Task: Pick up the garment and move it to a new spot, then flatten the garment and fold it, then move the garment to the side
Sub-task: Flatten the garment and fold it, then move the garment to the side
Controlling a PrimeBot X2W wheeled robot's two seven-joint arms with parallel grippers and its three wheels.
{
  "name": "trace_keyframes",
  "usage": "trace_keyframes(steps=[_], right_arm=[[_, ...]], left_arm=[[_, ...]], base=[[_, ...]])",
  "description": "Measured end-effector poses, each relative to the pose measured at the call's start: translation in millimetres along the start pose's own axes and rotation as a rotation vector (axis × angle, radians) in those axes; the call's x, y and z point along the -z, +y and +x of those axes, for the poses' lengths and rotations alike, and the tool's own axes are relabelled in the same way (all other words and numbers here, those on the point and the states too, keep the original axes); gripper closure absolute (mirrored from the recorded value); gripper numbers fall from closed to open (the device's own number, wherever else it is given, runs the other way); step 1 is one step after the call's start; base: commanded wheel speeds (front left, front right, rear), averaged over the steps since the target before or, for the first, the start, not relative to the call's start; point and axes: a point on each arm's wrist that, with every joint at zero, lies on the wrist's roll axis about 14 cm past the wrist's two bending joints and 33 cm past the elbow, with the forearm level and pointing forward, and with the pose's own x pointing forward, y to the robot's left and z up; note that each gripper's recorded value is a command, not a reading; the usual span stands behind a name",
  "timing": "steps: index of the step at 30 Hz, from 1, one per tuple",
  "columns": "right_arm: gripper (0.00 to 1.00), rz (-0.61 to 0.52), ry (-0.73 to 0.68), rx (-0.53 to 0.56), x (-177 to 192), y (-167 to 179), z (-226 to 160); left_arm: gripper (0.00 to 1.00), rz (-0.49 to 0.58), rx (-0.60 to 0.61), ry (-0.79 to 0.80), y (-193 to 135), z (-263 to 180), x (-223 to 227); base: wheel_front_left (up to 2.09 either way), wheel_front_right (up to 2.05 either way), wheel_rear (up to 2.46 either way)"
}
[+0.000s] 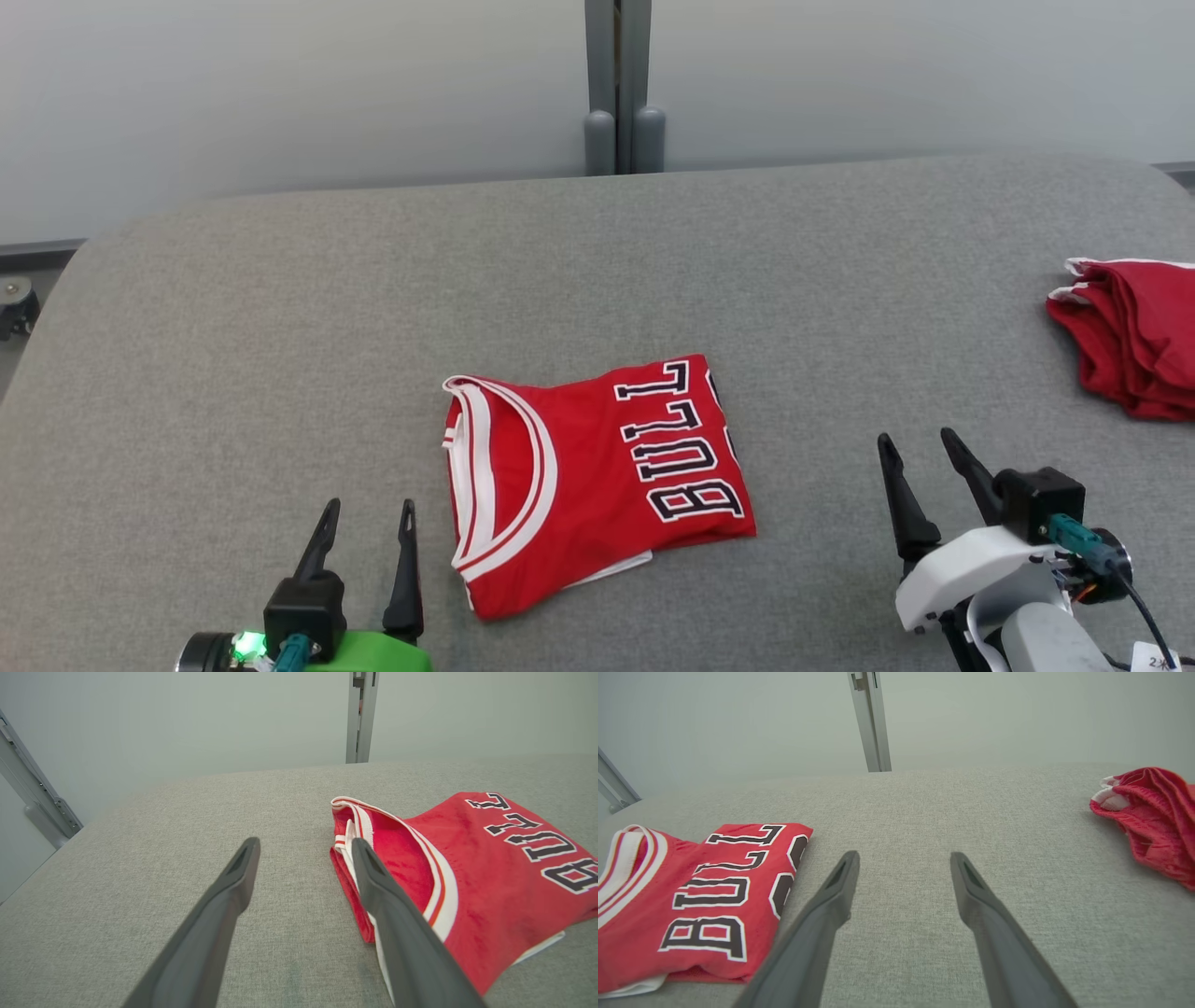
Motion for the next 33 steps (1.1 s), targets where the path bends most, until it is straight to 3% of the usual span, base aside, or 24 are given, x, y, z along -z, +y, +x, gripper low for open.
trace_keyframes(steps=[17,27,33], right_arm=[[0.00,0.019,0.030,0.000,11.6,1.8,-13.9],[0.00,-0.016,0.007,-0.220,-5.2,72.0,40.3],[0.00,-0.059,0.092,-0.327,18.1,106.3,61.3]], left_arm=[[0.00,-0.006,0.017,-0.001,-7.5,-7.1,0.6],[0.00,-0.021,0.015,0.004,-5.6,3.1,1.0],[0.00,-0.034,-0.022,0.014,5.6,3.8,4.1]], base=[[0.00,0.00,0.00],[0.00,0.00,0.00],[0.00,0.00,0.00]])
